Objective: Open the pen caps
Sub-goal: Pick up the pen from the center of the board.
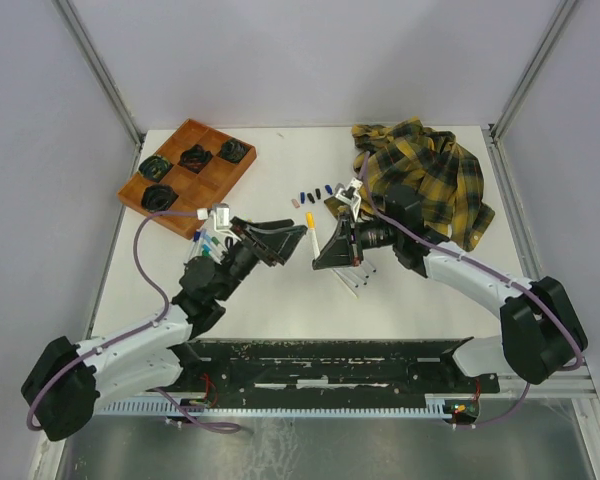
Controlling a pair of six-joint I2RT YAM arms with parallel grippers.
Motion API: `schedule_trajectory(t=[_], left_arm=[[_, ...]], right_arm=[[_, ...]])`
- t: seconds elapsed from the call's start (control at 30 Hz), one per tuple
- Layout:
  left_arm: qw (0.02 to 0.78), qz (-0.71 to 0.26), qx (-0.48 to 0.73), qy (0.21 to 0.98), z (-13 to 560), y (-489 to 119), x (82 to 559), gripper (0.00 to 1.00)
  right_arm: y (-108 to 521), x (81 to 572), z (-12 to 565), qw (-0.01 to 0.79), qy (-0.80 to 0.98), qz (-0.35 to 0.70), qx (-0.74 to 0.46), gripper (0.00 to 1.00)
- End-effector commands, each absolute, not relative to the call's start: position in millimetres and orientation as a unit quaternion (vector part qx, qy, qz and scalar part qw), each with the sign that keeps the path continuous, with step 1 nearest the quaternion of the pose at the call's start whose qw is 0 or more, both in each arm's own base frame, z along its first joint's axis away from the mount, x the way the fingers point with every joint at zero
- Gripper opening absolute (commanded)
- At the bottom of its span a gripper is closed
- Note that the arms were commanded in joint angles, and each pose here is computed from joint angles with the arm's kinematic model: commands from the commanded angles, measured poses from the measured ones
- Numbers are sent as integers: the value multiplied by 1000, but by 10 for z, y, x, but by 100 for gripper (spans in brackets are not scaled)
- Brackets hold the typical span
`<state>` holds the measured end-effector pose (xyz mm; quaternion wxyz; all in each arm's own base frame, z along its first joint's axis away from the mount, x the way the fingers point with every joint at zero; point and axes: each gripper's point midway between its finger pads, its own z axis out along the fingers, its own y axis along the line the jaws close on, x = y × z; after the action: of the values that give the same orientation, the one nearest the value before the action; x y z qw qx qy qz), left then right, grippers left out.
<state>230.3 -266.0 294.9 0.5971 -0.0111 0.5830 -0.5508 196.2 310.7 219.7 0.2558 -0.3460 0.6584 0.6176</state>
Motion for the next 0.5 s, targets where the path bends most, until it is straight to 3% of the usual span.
schedule_trajectory(t=[0.0, 0.17, 0.47], left_arm=[[567, -557, 26, 607, 2988, -2642, 2377, 75], [537, -587, 71, 603, 3078, -2762, 2335, 74], [524, -608, 92, 589, 3197, -2862, 2309, 54]], right_arm=[[3080, 1841, 2347, 248, 628, 614, -409, 0], [3020, 1708, 2299, 214, 619, 611, -445, 0], [3011, 1651, 2253, 195, 616, 609, -460, 0]])
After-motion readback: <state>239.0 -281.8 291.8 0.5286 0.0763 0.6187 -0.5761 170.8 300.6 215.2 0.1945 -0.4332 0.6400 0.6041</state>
